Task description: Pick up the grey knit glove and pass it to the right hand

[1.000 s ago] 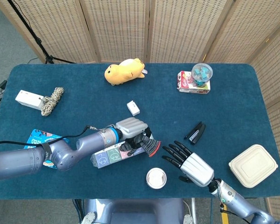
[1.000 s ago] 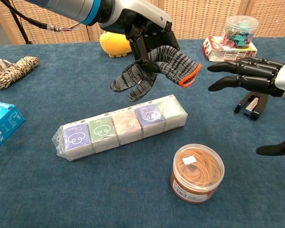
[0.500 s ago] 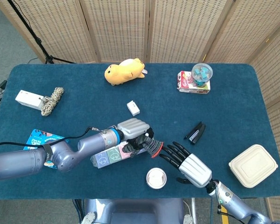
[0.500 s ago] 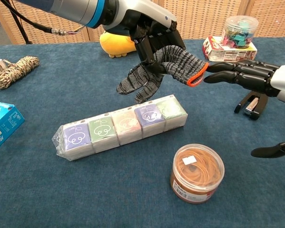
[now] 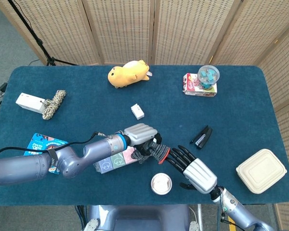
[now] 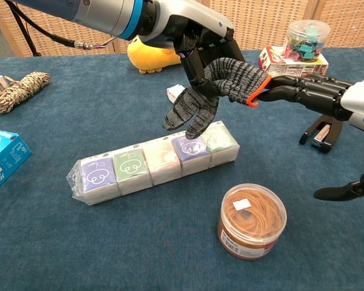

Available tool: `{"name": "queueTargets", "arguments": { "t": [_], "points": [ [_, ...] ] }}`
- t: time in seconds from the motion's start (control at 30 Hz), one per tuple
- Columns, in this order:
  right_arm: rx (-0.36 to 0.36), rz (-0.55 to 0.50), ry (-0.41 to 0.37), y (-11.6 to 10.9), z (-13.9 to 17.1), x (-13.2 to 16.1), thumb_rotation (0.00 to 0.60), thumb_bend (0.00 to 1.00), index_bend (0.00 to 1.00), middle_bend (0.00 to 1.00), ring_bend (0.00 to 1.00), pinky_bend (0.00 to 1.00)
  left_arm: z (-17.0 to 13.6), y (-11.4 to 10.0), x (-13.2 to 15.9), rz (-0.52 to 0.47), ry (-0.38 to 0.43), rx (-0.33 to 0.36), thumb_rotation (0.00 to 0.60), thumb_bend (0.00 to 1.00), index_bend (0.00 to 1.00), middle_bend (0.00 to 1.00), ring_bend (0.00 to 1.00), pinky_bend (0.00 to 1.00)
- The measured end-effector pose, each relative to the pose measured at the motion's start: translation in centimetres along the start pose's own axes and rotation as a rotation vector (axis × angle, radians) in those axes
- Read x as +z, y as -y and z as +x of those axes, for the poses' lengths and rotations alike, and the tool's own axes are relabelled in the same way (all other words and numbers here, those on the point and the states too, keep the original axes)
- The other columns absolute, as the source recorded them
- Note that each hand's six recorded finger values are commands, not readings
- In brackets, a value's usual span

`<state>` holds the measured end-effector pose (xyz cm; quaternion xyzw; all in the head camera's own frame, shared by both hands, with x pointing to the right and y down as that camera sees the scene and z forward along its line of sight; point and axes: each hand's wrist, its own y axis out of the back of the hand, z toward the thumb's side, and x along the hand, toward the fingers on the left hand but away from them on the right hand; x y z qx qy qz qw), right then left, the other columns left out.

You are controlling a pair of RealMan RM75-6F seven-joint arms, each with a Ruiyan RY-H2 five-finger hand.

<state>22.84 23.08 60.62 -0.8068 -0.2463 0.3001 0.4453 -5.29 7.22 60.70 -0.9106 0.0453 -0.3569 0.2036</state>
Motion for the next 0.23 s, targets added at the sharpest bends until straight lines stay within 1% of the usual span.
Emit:
{"name": "queueTargets", "arguments": {
  "t": [0.23],
  "points": [
    [-0.01, 0.015, -0.002, 0.1, -0.09, 0.24, 0.6, 0.0, 0.05, 0.0, 0.0, 0.0, 0.17, -0.06, 0.09, -0.008, -0.002, -0.006, 0.6, 0.41, 0.58, 0.41, 0.41, 0.49]
  ]
}}
